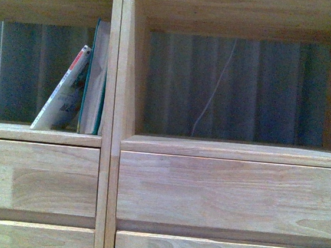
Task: Organize books on shelf
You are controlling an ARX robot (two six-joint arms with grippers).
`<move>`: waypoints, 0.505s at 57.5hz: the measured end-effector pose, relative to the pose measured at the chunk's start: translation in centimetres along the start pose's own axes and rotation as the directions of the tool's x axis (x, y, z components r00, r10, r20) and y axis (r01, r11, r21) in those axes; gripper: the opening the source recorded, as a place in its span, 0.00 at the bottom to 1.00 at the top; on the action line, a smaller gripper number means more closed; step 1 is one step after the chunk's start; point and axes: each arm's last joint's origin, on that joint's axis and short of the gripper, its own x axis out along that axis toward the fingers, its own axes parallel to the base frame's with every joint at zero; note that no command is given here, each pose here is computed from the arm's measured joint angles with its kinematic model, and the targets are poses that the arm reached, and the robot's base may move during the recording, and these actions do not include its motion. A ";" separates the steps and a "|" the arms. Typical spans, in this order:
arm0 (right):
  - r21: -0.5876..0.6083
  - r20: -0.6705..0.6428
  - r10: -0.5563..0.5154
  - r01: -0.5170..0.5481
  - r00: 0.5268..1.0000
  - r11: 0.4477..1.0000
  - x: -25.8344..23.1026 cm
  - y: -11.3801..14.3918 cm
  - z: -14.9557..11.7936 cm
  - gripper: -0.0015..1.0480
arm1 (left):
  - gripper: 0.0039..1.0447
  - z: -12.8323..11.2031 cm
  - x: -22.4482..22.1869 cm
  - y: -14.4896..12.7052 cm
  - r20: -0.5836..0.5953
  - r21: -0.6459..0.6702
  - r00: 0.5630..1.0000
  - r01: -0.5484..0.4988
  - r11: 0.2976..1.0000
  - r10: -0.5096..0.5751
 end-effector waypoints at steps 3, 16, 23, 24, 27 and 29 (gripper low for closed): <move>0.000 0.000 0.000 0.000 1.000 1.000 0.0 0.0 0.0 0.93 | 0.02 -0.6 -0.2 0.0 0.003 0.000 1.000 0.000 1.000 0.000; 0.000 0.000 0.000 0.000 1.000 1.000 0.0 0.0 0.0 0.93 | 0.02 -2.9 -0.8 0.0 -0.001 0.003 1.000 0.000 1.000 0.000; 0.000 0.000 0.000 0.000 1.000 1.000 0.0 0.0 0.0 0.93 | 0.02 -3.6 -1.1 0.0 0.004 0.003 1.000 0.000 1.000 0.000; 0.000 0.000 0.000 0.000 1.000 1.000 0.0 0.0 0.0 0.93 | 0.02 -3.7 -1.1 0.0 0.004 0.003 1.000 0.000 1.000 0.000; 0.000 0.000 0.000 0.000 1.000 1.000 0.0 0.0 0.0 0.93 | 0.02 -3.9 -1.2 0.0 0.009 0.003 1.000 0.000 1.000 0.000; 0.000 0.000 0.000 0.000 1.000 1.000 0.0 0.0 0.0 0.93 | 0.02 -4.0 -1.3 0.0 0.010 0.003 1.000 0.000 1.000 -0.001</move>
